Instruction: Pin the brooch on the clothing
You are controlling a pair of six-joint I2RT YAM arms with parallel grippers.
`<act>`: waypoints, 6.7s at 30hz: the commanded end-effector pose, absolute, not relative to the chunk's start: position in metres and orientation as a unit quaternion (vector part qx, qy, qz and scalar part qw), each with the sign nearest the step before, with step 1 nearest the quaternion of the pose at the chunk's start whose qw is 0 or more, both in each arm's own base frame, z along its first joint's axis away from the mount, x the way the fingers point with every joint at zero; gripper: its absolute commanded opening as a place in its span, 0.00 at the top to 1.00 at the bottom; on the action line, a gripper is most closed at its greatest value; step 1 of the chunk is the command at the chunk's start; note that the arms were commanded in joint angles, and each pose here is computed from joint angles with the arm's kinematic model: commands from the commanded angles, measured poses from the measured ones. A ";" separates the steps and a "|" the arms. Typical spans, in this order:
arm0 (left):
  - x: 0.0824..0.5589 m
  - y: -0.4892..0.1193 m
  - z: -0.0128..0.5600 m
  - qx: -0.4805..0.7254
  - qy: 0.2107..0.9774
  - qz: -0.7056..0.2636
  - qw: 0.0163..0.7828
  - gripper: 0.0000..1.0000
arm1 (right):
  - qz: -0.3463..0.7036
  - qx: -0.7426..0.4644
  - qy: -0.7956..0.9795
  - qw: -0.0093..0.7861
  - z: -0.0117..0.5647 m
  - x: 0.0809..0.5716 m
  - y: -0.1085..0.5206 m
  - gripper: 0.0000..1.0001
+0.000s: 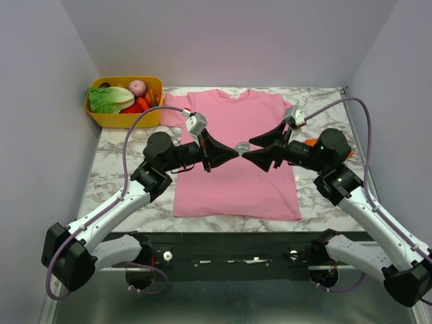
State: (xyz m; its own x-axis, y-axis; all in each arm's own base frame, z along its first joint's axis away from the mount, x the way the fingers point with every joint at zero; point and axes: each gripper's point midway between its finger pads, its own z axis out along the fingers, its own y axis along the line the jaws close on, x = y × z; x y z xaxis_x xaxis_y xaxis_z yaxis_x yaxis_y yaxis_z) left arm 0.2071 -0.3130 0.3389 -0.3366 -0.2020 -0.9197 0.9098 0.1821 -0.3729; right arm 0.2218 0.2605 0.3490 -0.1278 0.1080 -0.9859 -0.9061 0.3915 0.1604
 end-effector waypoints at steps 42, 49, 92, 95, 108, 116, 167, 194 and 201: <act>0.185 -0.310 0.361 0.328 0.542 -0.589 0.502 1.00 | 0.508 -0.350 0.577 0.535 0.367 0.214 0.281 0.67; 0.184 -0.310 0.359 0.329 0.544 -0.589 0.499 1.00 | 0.513 -0.354 0.582 0.523 0.363 0.216 0.284 0.94; 0.181 -0.296 0.355 0.338 0.559 -0.550 0.520 1.00 | 0.537 -0.375 0.570 0.496 0.363 0.205 0.284 0.57; 0.181 -0.297 0.355 0.337 0.560 -0.551 0.518 1.00 | 0.541 -0.375 0.570 0.492 0.361 0.205 0.286 0.60; 0.180 -0.300 0.355 0.345 0.559 -0.556 0.510 1.00 | 0.550 -0.369 0.583 0.471 0.353 0.210 0.291 0.85; 0.182 -0.299 0.356 0.355 0.567 -0.541 0.509 1.00 | 0.525 -0.370 0.614 0.458 0.342 0.220 0.290 0.99; 0.176 -0.314 0.396 0.354 0.547 -0.535 0.538 1.00 | 0.307 -0.384 0.769 0.408 0.252 0.260 0.280 0.51; 0.224 -0.278 0.347 0.274 0.652 -0.398 0.584 1.00 | 0.288 -0.328 0.727 0.530 0.313 0.256 0.249 0.11; 0.245 -0.267 0.330 0.239 0.693 -0.347 0.584 1.00 | 0.281 -0.297 0.724 0.556 0.323 0.260 0.240 0.09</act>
